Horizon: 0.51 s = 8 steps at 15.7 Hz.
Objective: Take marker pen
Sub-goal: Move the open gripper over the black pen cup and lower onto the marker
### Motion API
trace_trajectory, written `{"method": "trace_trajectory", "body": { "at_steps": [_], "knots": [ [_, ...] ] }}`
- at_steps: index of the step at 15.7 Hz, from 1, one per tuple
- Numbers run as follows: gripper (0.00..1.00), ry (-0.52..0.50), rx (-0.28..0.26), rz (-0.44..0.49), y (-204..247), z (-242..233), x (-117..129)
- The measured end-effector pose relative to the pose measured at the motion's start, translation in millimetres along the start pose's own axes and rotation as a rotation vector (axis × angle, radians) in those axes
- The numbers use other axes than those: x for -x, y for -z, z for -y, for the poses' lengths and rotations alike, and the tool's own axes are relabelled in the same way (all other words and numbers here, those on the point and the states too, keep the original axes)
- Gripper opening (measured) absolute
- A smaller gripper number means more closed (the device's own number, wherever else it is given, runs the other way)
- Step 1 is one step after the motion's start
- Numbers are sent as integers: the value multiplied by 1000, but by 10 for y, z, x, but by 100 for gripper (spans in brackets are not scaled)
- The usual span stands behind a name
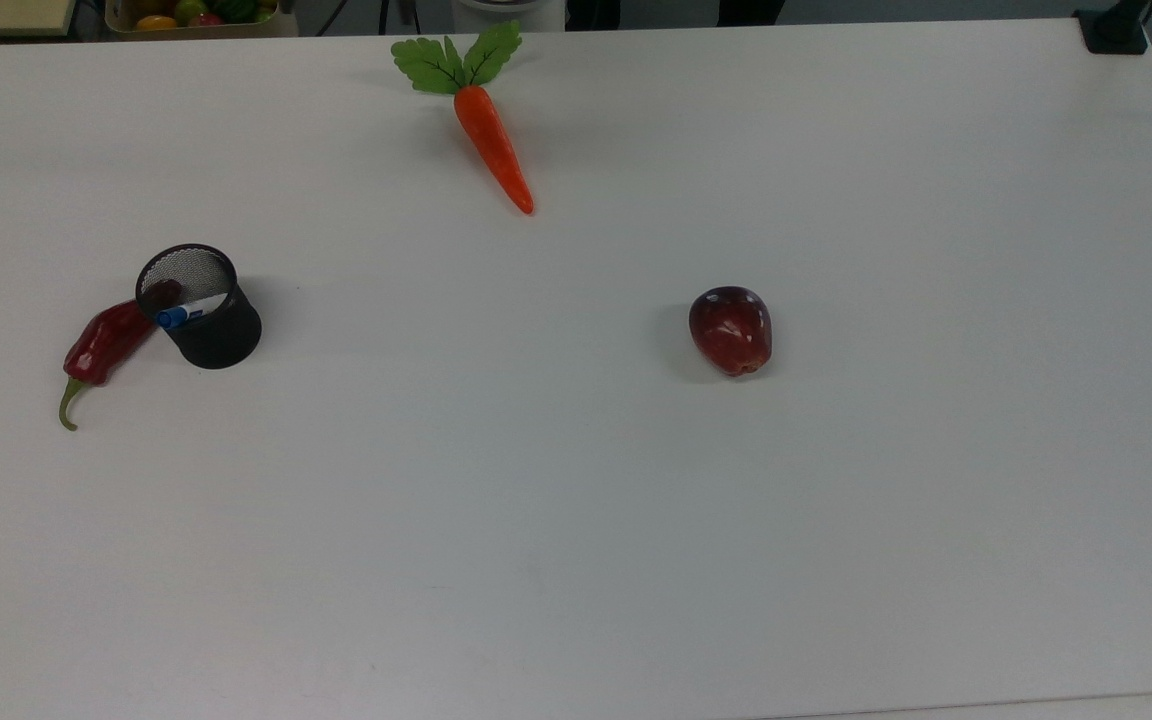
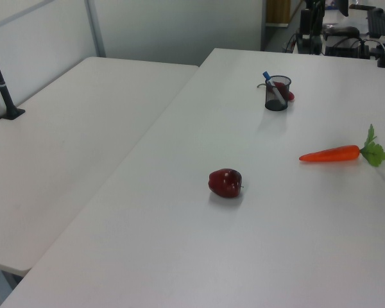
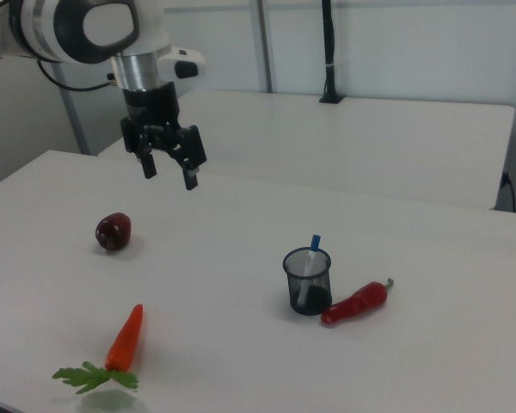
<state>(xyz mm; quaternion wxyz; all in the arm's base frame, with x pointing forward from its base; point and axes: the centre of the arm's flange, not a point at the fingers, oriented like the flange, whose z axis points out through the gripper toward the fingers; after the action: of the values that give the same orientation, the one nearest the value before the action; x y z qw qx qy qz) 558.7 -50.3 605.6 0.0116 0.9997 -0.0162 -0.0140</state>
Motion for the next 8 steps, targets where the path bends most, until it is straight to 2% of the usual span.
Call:
{"method": "trace_trajectory", "body": {
  "at_steps": [3, 8],
  "knots": [
    [100, -26, 4, -18, -149, -366, -99],
    [100, -36, 24, -67, -674, -869, -449]
  ]
}}
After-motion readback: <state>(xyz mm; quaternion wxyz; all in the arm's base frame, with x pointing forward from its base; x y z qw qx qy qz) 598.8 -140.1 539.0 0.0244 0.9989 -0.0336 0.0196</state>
